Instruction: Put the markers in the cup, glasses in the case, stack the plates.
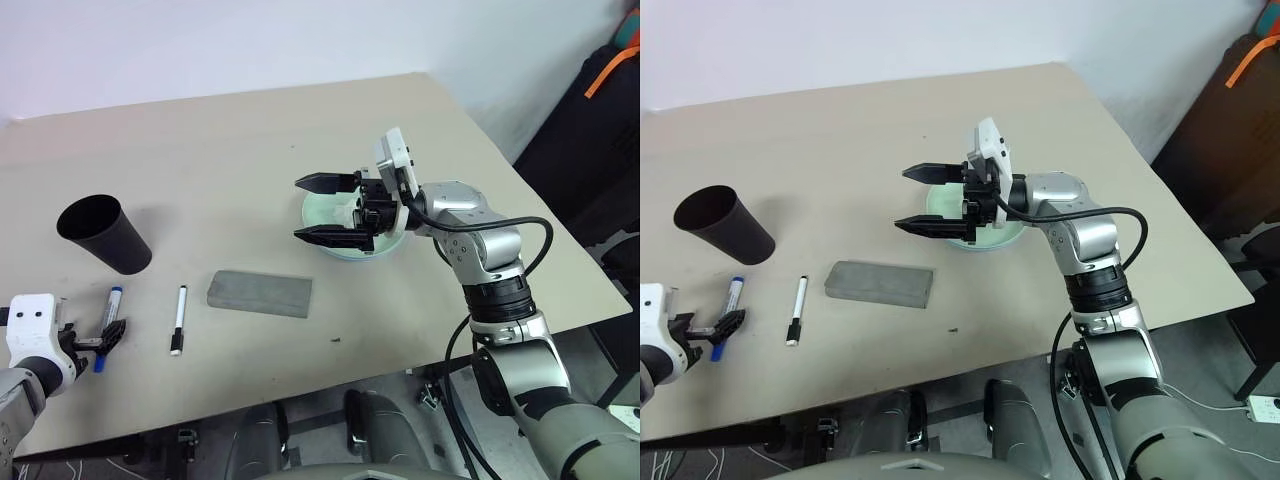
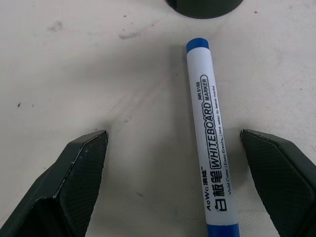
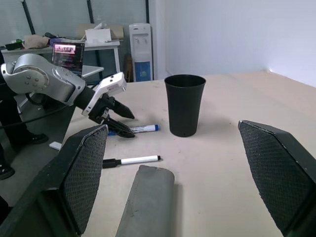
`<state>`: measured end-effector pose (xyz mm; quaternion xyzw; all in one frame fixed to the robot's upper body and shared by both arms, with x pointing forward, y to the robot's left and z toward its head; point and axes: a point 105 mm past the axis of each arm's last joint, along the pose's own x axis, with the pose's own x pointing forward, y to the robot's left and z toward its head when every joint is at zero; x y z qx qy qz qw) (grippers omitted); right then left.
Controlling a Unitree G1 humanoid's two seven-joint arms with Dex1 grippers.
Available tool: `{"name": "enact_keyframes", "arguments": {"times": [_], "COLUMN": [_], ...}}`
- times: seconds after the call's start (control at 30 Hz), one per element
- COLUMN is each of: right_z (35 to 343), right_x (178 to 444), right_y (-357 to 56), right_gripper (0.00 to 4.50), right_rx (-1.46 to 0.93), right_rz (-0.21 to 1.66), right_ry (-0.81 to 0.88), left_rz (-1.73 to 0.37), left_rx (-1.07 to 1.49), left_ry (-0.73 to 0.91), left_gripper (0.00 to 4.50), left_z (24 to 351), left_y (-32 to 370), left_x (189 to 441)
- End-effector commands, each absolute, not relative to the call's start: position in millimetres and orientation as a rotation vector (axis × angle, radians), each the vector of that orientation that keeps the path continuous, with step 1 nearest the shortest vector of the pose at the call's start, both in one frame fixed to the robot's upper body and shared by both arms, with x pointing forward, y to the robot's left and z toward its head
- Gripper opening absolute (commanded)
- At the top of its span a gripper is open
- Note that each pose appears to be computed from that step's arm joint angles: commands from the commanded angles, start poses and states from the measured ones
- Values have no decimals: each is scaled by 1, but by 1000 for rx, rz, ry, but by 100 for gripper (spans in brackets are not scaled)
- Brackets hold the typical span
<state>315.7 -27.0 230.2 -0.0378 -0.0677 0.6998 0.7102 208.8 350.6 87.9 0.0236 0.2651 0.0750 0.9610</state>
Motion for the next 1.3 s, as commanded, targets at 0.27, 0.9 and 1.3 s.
{"name": "enact_keyframes", "arguments": {"times": [0.27,0.9,1.3], "right_z": [232,238,248], "right_x": [321,324,312], "right_y": [-31,-36,-36], "right_gripper": [448,448,448], "right_rx": [-125,-106,-25], "right_rz": [1500,1500,1566], "right_ry": [-160,-171,-140], "left_rz": [196,540,521], "left_rx": [62,238,472], "left_ry": [669,379,-386], "left_gripper": [219,26,26], "left_z": [87,157,288], "left_y": [358,421,418], "left_x": [205,224,249]}}
